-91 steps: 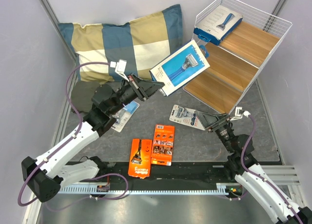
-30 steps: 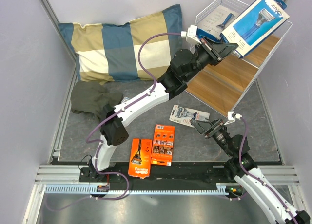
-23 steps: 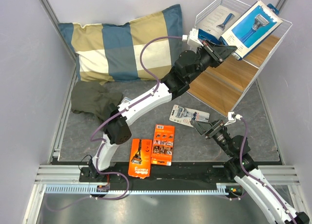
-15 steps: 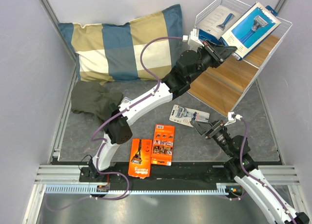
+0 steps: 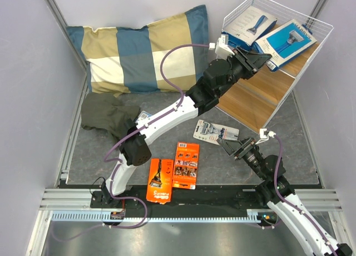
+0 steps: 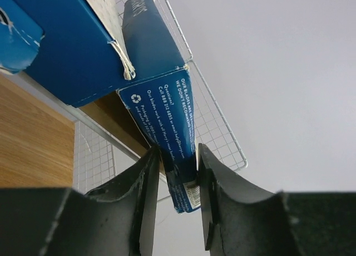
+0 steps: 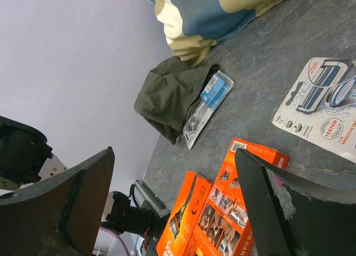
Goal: Place and organize the shaving razors onto the shelf
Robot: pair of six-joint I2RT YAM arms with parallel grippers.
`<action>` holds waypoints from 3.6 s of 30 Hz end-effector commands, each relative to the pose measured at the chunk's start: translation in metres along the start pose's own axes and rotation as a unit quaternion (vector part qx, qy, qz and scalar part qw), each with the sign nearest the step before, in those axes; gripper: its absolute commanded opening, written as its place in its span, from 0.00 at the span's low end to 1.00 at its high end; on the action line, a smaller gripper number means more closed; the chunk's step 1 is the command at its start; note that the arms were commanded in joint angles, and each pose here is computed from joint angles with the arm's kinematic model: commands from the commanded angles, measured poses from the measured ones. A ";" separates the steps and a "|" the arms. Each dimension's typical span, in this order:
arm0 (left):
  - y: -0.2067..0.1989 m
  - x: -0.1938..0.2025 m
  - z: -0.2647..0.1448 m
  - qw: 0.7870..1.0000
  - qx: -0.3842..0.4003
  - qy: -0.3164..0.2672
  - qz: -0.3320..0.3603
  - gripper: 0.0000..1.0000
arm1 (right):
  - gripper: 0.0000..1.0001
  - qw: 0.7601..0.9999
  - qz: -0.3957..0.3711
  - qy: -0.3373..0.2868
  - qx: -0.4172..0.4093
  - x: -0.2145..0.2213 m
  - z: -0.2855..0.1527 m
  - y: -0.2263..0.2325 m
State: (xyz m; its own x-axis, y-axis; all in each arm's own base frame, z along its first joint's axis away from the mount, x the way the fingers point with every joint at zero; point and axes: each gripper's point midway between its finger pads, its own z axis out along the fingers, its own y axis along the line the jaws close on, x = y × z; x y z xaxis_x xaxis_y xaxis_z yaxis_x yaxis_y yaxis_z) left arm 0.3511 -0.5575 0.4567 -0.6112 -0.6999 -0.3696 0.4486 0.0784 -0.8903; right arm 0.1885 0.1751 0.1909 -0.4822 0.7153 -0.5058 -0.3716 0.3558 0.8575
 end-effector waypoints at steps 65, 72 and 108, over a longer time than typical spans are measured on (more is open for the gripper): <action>-0.015 -0.100 -0.260 0.970 -0.076 -0.096 0.208 1.00 | 0.98 0.991 -0.128 -0.011 0.041 -0.043 0.005 0.037; 0.048 -0.111 -0.325 0.941 -0.182 -0.078 0.273 1.00 | 0.98 0.991 -0.125 0.014 0.048 -0.034 0.023 0.029; 0.070 -0.024 -0.303 0.924 -0.146 0.174 0.309 1.00 | 0.98 0.964 -0.092 0.092 0.231 -0.089 0.113 0.071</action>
State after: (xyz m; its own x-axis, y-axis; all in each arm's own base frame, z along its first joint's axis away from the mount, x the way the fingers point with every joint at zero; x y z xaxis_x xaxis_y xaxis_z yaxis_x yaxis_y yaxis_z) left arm 0.2031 -0.2642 0.2067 -0.5890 -0.1278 -0.7979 0.3807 0.8271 -0.4135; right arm 0.3066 0.2004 0.3087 -0.5517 0.5463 -0.6302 -0.0570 0.7292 0.6819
